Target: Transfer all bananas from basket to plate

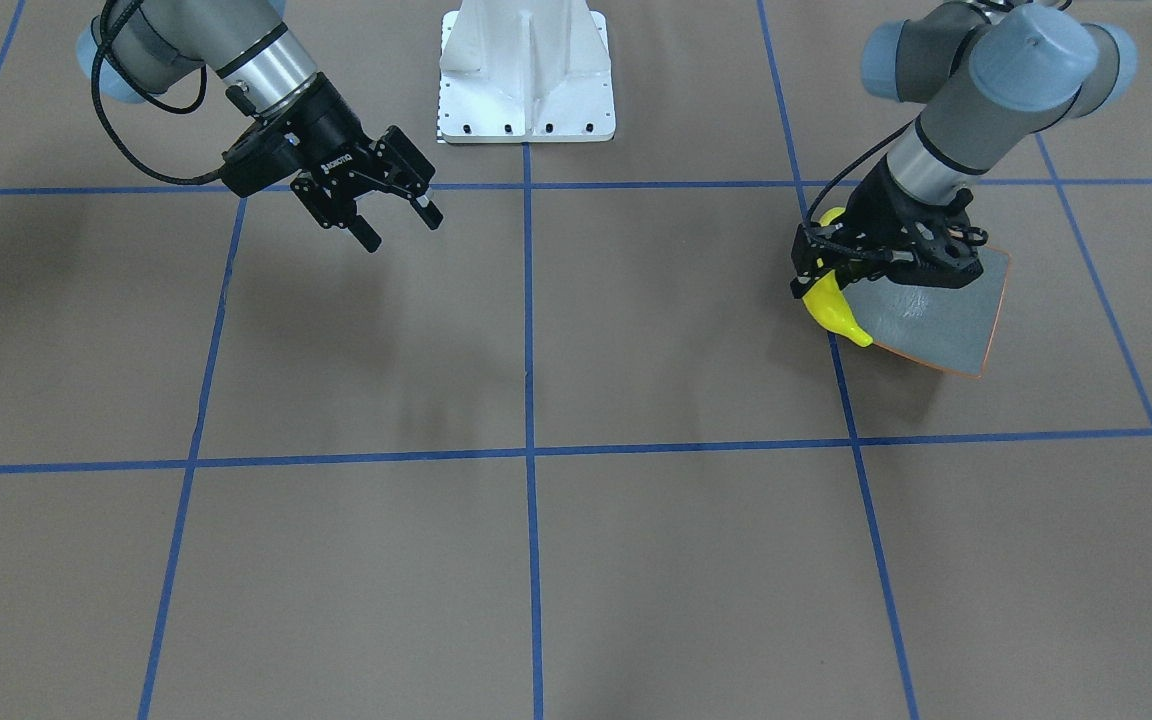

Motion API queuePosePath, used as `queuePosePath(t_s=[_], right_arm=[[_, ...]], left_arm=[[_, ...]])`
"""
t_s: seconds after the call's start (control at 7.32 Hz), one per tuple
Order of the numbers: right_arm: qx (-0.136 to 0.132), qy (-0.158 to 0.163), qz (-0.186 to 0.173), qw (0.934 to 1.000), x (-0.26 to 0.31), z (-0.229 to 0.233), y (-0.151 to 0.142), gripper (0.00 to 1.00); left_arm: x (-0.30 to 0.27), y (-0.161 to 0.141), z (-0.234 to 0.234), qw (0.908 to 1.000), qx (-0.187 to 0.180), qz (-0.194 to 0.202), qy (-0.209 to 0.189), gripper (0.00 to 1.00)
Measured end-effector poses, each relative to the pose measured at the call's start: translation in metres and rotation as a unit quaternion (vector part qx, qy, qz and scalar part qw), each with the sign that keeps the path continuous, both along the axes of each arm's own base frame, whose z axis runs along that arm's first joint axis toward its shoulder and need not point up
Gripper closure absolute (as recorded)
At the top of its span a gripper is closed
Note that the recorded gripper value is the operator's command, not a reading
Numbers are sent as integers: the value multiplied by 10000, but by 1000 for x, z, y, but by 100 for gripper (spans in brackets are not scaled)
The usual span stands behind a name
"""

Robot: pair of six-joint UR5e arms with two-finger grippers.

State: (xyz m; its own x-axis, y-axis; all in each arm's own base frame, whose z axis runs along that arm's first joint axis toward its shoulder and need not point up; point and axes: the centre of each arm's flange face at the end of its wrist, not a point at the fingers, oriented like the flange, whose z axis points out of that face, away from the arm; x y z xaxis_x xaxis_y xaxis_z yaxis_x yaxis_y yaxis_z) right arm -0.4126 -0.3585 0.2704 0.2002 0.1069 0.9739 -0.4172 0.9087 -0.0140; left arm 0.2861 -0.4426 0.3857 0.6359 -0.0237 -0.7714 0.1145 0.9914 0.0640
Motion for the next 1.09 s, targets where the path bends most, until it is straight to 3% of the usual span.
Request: queuePosePath(t_s=[0.55, 1.09], right_arm=[[-143, 314, 71, 9994, 1, 33, -1, 0], [-185, 362, 77, 9991, -6, 39, -4, 0]], left_arm=[[-11, 8, 69, 9970, -196, 4, -742, 100], [-1, -3, 93, 9949, -318, -18, -959, 100]])
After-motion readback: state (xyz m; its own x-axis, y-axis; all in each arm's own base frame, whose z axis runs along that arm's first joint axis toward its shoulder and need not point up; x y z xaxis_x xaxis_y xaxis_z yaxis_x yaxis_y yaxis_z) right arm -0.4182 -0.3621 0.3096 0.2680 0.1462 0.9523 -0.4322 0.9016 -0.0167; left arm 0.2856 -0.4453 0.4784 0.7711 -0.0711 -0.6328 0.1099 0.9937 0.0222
